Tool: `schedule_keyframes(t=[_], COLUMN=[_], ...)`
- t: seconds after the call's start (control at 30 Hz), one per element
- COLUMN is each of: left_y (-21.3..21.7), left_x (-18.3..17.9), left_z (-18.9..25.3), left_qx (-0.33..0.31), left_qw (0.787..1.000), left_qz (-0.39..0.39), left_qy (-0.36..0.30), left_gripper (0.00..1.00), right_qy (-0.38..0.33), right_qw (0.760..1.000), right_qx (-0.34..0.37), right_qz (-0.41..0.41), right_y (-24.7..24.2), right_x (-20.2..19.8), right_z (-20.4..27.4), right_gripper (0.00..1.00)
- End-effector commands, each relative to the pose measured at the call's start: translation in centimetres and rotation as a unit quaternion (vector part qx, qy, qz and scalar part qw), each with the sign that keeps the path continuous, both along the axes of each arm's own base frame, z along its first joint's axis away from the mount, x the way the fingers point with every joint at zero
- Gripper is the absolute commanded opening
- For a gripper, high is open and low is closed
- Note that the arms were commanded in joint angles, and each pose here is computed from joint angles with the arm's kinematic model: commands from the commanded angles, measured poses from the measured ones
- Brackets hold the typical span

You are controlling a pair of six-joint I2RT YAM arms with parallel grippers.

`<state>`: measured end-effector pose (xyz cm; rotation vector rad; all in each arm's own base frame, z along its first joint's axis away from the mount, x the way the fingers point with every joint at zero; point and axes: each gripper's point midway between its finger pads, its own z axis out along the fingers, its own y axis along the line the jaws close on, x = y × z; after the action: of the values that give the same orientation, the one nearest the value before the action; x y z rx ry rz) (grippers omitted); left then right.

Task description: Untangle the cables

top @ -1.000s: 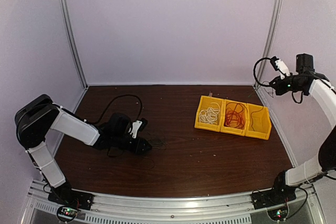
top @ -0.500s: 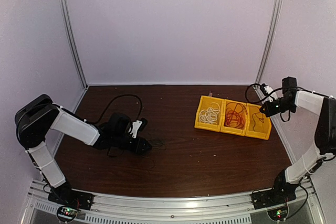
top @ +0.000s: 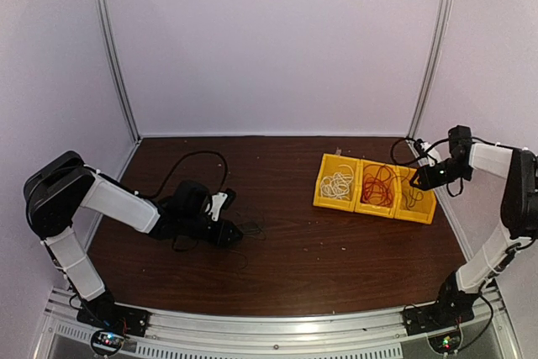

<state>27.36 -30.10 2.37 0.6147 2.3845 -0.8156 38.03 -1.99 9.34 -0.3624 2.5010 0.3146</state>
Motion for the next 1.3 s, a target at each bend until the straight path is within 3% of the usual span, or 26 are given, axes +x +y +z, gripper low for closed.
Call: schedule_keyframes(t=[0.0, 0.4, 0.8, 1.0, 1.2, 1.27], left_y=[1.9, 1.7, 1.9, 1.8, 1.8, 1.8], left_x=[-1.1, -1.0, -1.1, -1.0, -1.1, -1.0], left_z=[-3.2, -3.1, -2.8, -2.8, -2.8, -2.8], left_qx=[0.058, 0.057, 0.055, 0.054, 0.053, 0.053], left_qw=[0.997, 0.998, 0.998, 0.998, 0.998, 0.998], left_qz=[0.012, 0.010, 0.015, 0.015, 0.014, 0.015], left_qy=[0.040, 0.040, 0.039, 0.038, 0.039, 0.038], left_gripper=[0.37, 0.37, 0.37, 0.37, 0.37, 0.37], right_qy=[-0.045, -0.016, 0.016, 0.038, 0.030, 0.018], right_qw=[0.999, 0.995, 0.993, 0.992, 0.992, 0.992], right_qx=[-0.017, -0.017, -0.024, -0.003, -0.001, 0.000], right_qz=[0.006, 0.101, 0.112, 0.123, 0.123, 0.124], right_y=[-0.3, 2.7, 2.3, 2.8, 3.0, 3.1], right_x=[0.6, 1.2, 3.0, 2.7, 2.8, 2.7], right_z=[5.2, 4.2, 2.1, 1.2, 2.3, 3.7], right_gripper=[0.41, 0.47, 0.44, 0.28, 0.01, 0.00])
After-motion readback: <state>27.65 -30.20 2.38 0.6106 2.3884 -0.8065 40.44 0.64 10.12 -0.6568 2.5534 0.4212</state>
